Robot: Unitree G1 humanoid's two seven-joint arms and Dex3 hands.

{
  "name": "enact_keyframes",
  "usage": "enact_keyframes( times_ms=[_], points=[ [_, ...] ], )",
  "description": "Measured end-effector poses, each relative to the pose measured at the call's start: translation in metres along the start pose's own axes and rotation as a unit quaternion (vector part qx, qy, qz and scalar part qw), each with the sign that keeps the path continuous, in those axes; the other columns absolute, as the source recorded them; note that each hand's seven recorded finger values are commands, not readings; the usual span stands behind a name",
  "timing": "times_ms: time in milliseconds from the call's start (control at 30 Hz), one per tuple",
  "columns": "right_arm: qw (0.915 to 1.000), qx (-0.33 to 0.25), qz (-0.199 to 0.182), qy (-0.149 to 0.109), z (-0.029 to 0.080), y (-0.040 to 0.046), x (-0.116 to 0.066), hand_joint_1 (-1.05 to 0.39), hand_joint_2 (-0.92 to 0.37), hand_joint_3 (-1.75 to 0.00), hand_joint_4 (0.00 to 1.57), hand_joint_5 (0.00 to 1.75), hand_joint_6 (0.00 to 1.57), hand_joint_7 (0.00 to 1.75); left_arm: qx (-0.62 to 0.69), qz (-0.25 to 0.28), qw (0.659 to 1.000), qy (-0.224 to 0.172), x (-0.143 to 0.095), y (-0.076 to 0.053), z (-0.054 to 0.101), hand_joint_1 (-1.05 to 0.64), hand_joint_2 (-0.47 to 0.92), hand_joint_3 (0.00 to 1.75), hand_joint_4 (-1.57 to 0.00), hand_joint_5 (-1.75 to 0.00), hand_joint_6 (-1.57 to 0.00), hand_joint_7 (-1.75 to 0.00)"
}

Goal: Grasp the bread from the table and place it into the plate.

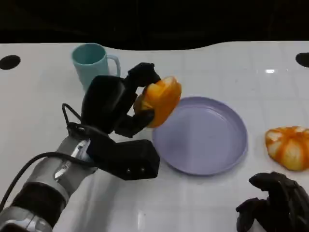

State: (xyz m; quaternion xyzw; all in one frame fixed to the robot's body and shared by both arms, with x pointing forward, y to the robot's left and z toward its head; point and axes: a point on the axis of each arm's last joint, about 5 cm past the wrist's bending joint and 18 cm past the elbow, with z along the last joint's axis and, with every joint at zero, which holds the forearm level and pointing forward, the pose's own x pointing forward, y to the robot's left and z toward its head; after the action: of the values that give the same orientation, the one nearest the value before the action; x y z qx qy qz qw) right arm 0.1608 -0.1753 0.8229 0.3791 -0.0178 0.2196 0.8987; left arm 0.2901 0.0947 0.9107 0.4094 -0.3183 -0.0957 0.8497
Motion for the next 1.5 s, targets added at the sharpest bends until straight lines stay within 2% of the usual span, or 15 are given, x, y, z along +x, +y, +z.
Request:
enact_keyframes(
  times_ms=[300, 467, 633, 667, 733, 800, 867, 900, 933, 1000, 1100, 1200, 1300, 1400, 1500],
  points=[
    [1.0000, 0.000, -0.008, 0.005, 0.000, 0.0021, -0.001, -0.59, -0.92, -0.33, 1.57, 0.60, 1.57, 0.26, -0.013, -0.046, 0.999, -0.025, 0.014, -0.015, 0.014, -0.65, 0.47, 1.60, -1.33, -1.75, -0.97, -1.75],
    [1.0000, -0.002, -0.006, 0.006, 0.001, 0.0032, 0.000, -0.59, -0.92, -0.34, 1.57, 0.60, 1.57, 0.26, -0.013, -0.079, 0.996, -0.032, 0.020, -0.028, 0.024, -0.66, 0.47, 1.58, -1.34, -1.75, -0.98, -1.75],
    [0.9999, -0.004, -0.008, 0.009, 0.000, 0.0045, 0.000, -0.58, -0.92, -0.34, 1.57, 0.62, 1.57, 0.27, 0.023, -0.117, 0.992, -0.038, 0.026, -0.038, 0.031, -0.64, 0.55, 1.44, -1.33, -1.75, -0.93, -1.75],
    [0.9999, -0.004, -0.009, 0.008, 0.000, 0.0050, 0.000, -0.58, -0.92, -0.34, 1.57, 0.61, 1.57, 0.27, 0.035, -0.123, 0.991, -0.040, 0.028, -0.039, 0.032, -0.63, 0.57, 1.41, -1.29, -1.75, -0.84, -1.75],
    [0.9999, -0.004, -0.007, 0.009, 0.000, 0.0056, 0.000, -0.58, -0.92, -0.35, 1.57, 0.60, 1.57, 0.26, 0.052, -0.132, 0.989, -0.037, 0.031, -0.041, 0.034, -0.62, 0.58, 1.33, -0.99, -1.75, -0.69, -1.57],
    [0.9999, -0.003, -0.007, 0.009, -0.001, 0.0058, 0.000, -0.59, -0.92, -0.34, 1.57, 0.60, 1.57, 0.26, 0.062, -0.160, 0.984, -0.040, 0.035, -0.040, 0.036, -0.66, 0.60, 1.10, -0.70, -1.74, -0.44, -1.28],
    [0.9999, -0.004, -0.007, 0.009, -0.001, 0.0059, 0.000, -0.60, -0.92, -0.33, 1.57, 0.61, 1.57, 0.27, 0.073, -0.198, 0.977, -0.041, 0.037, -0.040, 0.037, -0.68, 0.65, 0.98, -0.51, -1.73, -0.31, -1.16],
    [0.9999, -0.005, -0.007, 0.008, -0.001, 0.0059, 0.000, -0.59, -0.92, -0.33, 1.57, 0.61, 1.57, 0.27, 0.081, -0.217, 0.972, -0.041, 0.037, -0.040, 0.037, -0.79, 0.80, 0.67, -0.21, -1.41, -0.13, -0.94],
    [0.9999, -0.005, -0.008, 0.008, -0.001, 0.0059, -0.001, -0.59, -0.92, -0.33, 1.57, 0.62, 1.57, 0.27, 0.088, -0.238, 0.967, -0.039, 0.038, -0.040, 0.038, -0.84, 0.86, 0.54, -0.11, -1.24, -0.06, -0.79],
    [0.9999, -0.005, -0.011, 0.008, 0.000, 0.0061, -0.001, -0.60, -0.92, -0.32, 1.57, 0.62, 1.57, 0.28, 0.107, -0.289, 0.951, -0.029, 0.041, -0.039, 0.039, -0.98, 0.91, 0.46, -0.02, -0.89, -0.01, -0.39],
    [0.9998, -0.005, -0.015, 0.009, 0.000, 0.0067, -0.001, -0.60, -0.92, -0.33, 1.57, 0.62, 1.57, 0.27, 0.133, -0.333, 0.933, -0.018, 0.044, -0.035, 0.039, -1.04, 0.92, 0.50, 0.00, -0.55, 0.00, -0.07],
    [0.9999, -0.005, -0.013, 0.008, 0.000, 0.0067, -0.001, -0.59, -0.92, -0.33, 1.57, 0.60, 1.57, 0.25, 0.142, -0.354, 0.924, -0.015, 0.048, -0.030, 0.041, -1.05, 0.92, 0.53, 0.00, -0.36, 0.00, -0.01],
    [0.9999, -0.005, -0.011, 0.008, 0.000, 0.0066, -0.001, -0.60, -0.92, -0.32, 1.57, 0.61, 1.57, 0.27, 0.143, -0.366, 0.920, -0.015, 0.052, -0.026, 0.043, -1.05, 0.92, 0.54, 0.00, -0.28, 0.00, 0.00],
    [0.9999, -0.004, -0.012, 0.008, 0.000, 0.0067, -0.001, -0.60, -0.92, -0.32, 1.57, 0.63, 1.57, 0.28, 0.139, -0.364, 0.921, -0.020, 0.054, -0.021, 0.045, -1.05, 0.92, 0.55, 0.00, -0.26, 0.00, 0.00],
    [0.9999, -0.004, -0.014, 0.008, 0.000, 0.0068, -0.001, -0.60, -0.92, -0.33, 1.57, 0.62, 1.57, 0.27, 0.124, -0.352, 0.927, -0.024, 0.051, -0.015, 0.042, -1.05, 0.92, 0.56, 0.00, -0.37, 0.00, 0.00]
  ],
)
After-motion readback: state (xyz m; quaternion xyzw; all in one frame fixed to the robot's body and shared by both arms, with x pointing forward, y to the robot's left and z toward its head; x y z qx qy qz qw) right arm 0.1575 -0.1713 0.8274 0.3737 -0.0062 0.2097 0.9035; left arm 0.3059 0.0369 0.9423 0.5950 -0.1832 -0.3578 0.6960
